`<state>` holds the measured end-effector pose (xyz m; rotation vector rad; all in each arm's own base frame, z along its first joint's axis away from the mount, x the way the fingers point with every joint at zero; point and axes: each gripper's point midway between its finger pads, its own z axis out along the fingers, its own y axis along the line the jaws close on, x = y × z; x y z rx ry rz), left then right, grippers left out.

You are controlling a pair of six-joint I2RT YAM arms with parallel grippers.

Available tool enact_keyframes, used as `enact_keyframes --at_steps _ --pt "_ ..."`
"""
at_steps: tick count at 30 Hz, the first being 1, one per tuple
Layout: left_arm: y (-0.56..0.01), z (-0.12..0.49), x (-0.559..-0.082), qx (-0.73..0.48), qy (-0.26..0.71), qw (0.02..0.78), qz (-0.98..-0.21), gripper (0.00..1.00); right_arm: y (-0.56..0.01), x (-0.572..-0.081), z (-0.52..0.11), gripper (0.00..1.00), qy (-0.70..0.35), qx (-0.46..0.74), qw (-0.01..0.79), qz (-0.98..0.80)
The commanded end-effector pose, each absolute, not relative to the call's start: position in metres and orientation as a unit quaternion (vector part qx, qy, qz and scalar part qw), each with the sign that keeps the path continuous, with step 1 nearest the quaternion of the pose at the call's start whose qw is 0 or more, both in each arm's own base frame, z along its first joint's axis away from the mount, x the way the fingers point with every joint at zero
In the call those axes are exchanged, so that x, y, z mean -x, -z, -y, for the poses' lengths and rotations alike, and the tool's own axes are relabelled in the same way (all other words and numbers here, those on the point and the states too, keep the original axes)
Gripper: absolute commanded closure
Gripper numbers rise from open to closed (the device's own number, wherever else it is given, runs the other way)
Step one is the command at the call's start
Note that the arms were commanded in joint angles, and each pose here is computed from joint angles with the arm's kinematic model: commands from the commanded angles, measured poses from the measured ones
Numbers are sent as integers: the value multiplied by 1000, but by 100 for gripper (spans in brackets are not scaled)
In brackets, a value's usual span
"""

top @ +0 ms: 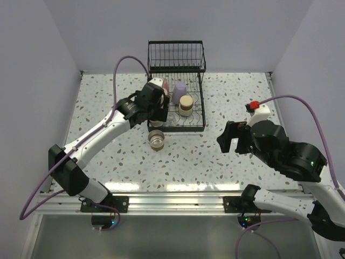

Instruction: Load the cups into the dish rack

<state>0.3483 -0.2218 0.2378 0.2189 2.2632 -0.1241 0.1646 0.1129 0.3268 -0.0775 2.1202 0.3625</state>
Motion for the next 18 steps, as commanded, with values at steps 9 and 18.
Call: enact_keyframes --at_steps 9,18 --pt "-175 150 -276 -10 30 346 -938 35 -285 -163 -214 7 -257 104 357 -892" --pt "-132 164 -275 -26 67 319 -945 46 -262 -153 -214 8 -268 75 324 -904"
